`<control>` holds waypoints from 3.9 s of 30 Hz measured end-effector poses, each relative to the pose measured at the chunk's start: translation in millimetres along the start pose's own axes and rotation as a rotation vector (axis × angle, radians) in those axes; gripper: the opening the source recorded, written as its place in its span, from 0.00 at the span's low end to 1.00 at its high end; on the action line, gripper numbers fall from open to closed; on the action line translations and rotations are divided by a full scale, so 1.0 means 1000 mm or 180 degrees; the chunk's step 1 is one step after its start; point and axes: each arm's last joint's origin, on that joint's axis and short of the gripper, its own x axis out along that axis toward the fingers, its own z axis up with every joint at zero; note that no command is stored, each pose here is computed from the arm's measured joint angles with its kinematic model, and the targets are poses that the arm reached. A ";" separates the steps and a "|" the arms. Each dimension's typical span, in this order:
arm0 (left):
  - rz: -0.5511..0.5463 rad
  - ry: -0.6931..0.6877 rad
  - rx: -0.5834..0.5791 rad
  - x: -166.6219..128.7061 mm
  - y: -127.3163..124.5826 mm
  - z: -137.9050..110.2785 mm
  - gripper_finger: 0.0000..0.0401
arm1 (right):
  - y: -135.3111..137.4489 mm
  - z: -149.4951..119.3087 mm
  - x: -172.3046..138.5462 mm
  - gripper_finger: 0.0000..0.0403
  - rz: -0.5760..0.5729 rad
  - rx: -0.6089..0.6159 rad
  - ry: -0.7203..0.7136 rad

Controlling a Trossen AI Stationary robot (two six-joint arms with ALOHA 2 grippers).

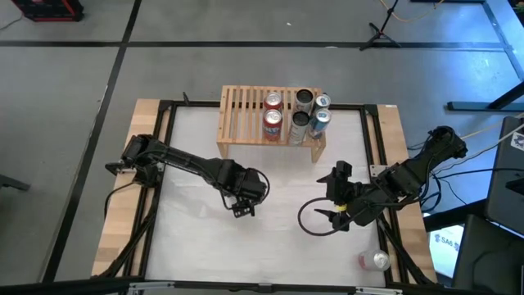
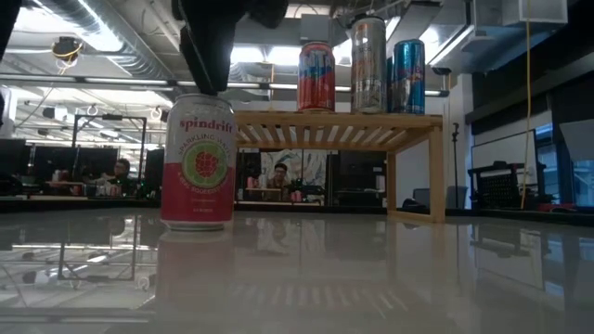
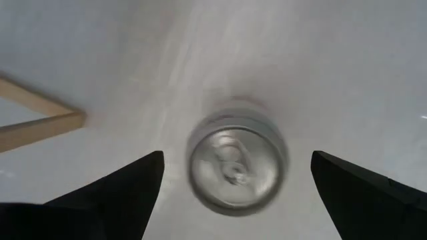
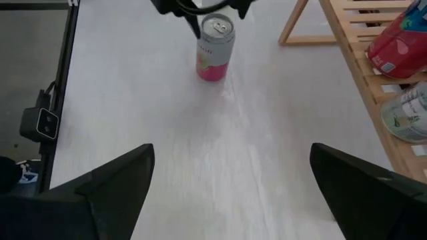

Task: Place canned beverage on shelf
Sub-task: Put the top pink soda can on the shelf

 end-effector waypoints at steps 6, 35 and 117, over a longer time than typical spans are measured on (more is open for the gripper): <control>0.0127 0.0080 -0.0025 0.012 0.004 -0.003 0.92 | 0.000 0.000 0.000 0.97 0.0019 -0.0009 0.0013; -0.0111 0.0140 0.0300 0.030 0.000 -0.005 0.66 | -0.001 0.001 0.000 0.97 -0.0106 -0.0069 -0.0094; 0.0138 -0.0578 0.0749 -0.083 0.238 0.102 0.70 | -0.078 0.023 0.030 0.97 -0.0754 0.0306 0.0256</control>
